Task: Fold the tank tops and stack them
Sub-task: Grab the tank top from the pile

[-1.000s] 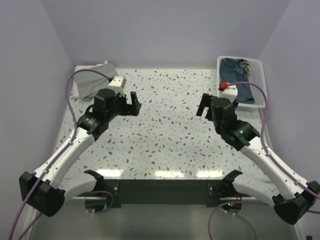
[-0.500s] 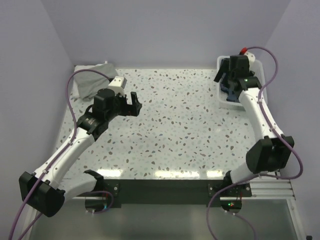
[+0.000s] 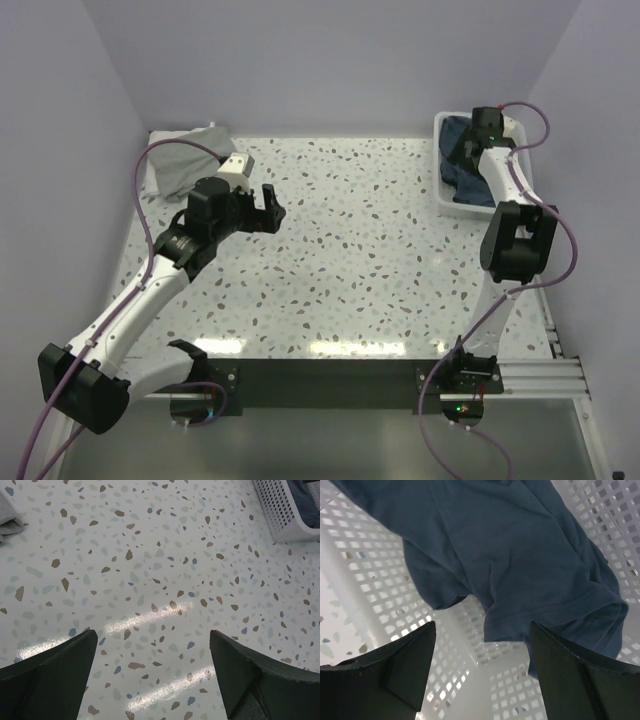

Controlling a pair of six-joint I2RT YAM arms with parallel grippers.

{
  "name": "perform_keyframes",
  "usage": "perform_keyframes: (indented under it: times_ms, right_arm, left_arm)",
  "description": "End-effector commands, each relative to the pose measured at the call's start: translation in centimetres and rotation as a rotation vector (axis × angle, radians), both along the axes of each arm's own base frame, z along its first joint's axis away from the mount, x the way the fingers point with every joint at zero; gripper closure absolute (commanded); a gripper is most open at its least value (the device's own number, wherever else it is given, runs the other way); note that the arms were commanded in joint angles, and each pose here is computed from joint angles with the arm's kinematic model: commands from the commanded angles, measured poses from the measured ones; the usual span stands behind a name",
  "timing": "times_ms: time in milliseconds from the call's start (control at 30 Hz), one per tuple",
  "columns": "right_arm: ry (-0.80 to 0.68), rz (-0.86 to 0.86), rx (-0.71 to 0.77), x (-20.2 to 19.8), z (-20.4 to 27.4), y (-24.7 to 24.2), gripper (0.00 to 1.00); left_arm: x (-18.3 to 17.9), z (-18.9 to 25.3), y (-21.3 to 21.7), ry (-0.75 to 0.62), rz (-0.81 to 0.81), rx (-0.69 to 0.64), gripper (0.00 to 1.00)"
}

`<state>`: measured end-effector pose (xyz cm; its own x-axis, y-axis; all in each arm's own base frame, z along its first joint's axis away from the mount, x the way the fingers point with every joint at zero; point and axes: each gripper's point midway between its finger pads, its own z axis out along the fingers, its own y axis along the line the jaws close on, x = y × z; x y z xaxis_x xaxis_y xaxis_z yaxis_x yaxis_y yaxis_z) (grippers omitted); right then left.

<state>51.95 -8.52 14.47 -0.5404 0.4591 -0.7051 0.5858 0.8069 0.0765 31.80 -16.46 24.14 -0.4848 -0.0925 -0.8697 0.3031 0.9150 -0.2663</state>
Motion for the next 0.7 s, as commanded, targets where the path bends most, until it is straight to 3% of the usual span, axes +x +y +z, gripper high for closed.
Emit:
perform_keyframes:
  times_ms: [0,167,367,467,500,600,667]
  right_arm:
    - [-0.039,0.010,0.000,2.6,-1.3,-0.8,0.22]
    - [-0.017,0.016,0.018,4.2,-5.0,-0.7,0.28]
    - [0.024,-0.012,0.021,4.7,-7.9,-1.0,0.45]
    - [0.022,-0.042,-0.002,4.4,-7.8,-1.6,0.70]
    - [0.017,-0.054,-0.010,4.2,-7.4,-1.8,0.84]
    - [-0.028,-0.065,-0.029,4.2,-5.1,-2.1,1.00]
    - [-0.052,-0.078,-0.042,4.1,-3.3,-2.4,1.00]
  left_arm:
    - [0.3,1.4,-0.6,-0.032,-0.013,-0.030,0.00]
    - [0.5,1.0,-0.7,-0.020,-0.013,-0.024,0.00]
    - [0.7,0.3,-0.6,-0.004,-0.009,-0.010,0.00]
    - [0.8,0.4,-0.5,-0.008,-0.002,-0.009,0.00]
    - [0.8,0.3,-0.5,-0.007,-0.003,-0.008,0.00]
    - [0.8,0.1,-0.5,-0.002,-0.001,-0.007,0.00]
    - [0.8,0.2,-0.5,-0.004,-0.001,-0.008,0.00]
